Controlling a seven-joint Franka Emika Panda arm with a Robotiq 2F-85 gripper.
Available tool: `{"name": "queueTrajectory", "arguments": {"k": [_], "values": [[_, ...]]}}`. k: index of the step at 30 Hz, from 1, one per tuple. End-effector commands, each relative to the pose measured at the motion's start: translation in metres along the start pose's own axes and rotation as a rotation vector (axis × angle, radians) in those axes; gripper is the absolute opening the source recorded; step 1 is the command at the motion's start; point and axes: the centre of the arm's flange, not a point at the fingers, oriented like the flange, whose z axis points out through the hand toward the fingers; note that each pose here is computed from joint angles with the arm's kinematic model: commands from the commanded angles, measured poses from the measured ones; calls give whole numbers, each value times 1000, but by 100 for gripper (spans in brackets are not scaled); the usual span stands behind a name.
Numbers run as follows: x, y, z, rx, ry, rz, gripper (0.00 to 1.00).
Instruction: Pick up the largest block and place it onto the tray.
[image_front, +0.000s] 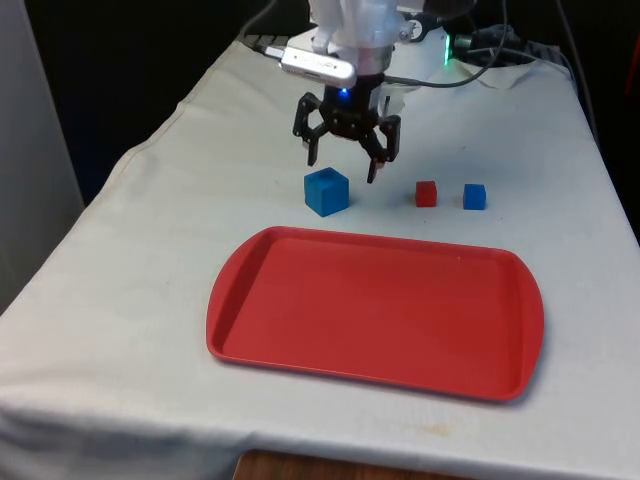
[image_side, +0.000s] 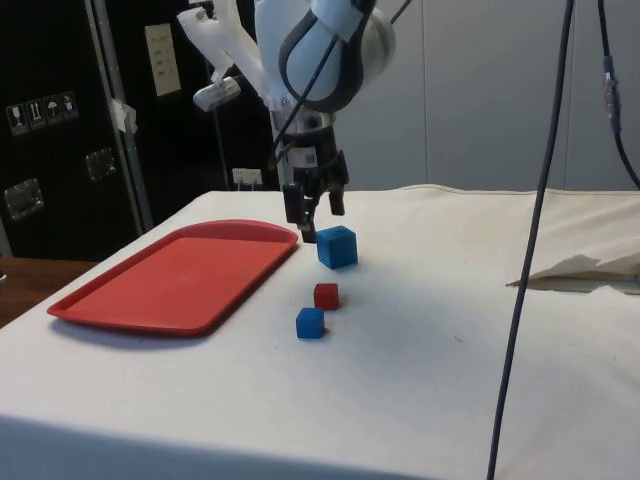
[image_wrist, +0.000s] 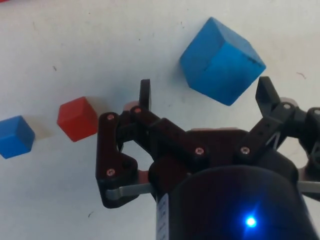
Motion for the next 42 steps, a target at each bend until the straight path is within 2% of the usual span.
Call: {"name": "queueTrajectory", "arguments": {"k": [1, 2, 3, 4, 11, 12, 13, 20, 21, 22, 28, 29, 30, 31, 32, 33, 35, 37, 39, 42], "values": [[1, 4, 1, -13, 6, 12, 100], [2, 5, 0, -15, 8, 15, 100], [0, 2, 0, -3, 0, 8, 100], [2, 6, 1, -17, 8, 18, 100], [1, 12, 11, -24, 13, 57, 100], [0, 11, 8, -21, 0, 50, 100], [0, 11, 14, -25, 14, 61, 100], [-1, 13, 35, -40, 31, 98, 100], [0, 13, 36, -48, 23, 92, 100], [-1, 14, 36, -43, 33, 101, 100], [0, 15, 37, -51, 43, 114, 100], [0, 15, 37, -51, 34, 109, 100], [0, 15, 37, -52, 42, 114, 100], [0, 15, 37, -52, 43, 115, 97], [0, 15, 37, -52, 43, 115, 89], [0, 15, 38, -53, 43, 117, 62], [0, 15, 38, -53, 44, 118, 38], [1, 14, 37, -53, 47, 119, 21], [1, 15, 38, -53, 47, 120, 15], [1, 15, 38, -53, 47, 120, 12]]}}
